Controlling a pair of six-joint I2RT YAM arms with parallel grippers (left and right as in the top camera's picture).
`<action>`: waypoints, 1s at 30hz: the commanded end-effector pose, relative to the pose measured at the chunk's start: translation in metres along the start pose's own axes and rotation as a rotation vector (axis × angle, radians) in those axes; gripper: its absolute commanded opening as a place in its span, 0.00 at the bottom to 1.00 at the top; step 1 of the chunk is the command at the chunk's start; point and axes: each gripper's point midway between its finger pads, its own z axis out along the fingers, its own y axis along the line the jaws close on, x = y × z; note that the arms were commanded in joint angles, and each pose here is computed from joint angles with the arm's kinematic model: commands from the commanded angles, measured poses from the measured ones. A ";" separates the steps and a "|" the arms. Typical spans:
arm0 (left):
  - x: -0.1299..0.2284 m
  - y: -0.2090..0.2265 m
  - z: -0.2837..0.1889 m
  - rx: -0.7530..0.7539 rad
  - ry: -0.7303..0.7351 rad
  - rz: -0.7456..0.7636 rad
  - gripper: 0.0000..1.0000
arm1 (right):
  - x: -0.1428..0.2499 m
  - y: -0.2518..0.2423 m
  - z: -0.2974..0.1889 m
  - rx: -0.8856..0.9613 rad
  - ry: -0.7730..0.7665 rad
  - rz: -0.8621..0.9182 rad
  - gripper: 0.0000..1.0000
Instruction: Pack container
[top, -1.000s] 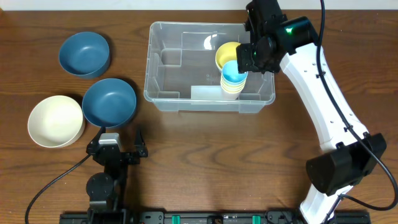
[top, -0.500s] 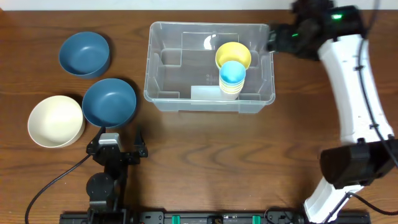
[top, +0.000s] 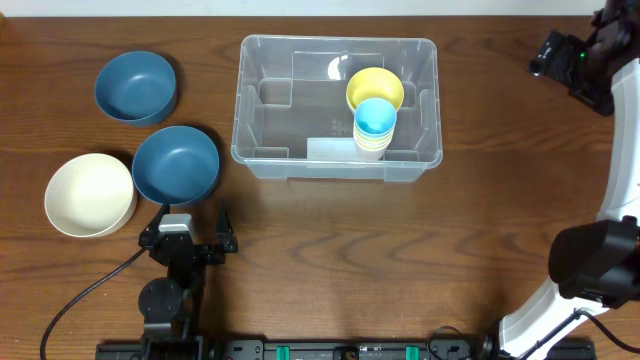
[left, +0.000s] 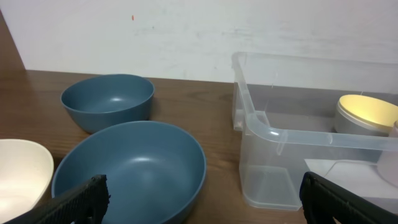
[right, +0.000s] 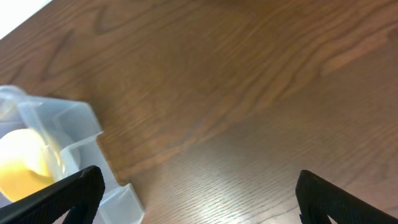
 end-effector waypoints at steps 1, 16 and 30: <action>0.006 -0.008 0.001 0.050 0.010 -0.031 0.98 | -0.007 -0.007 -0.005 0.005 -0.020 0.030 0.99; -0.119 -0.012 -0.025 0.007 0.042 -0.127 0.98 | -0.007 -0.008 -0.005 0.005 -0.021 0.032 0.99; -0.147 -0.017 0.043 -0.059 0.580 -0.137 0.98 | -0.007 -0.008 -0.005 0.005 -0.021 0.032 0.99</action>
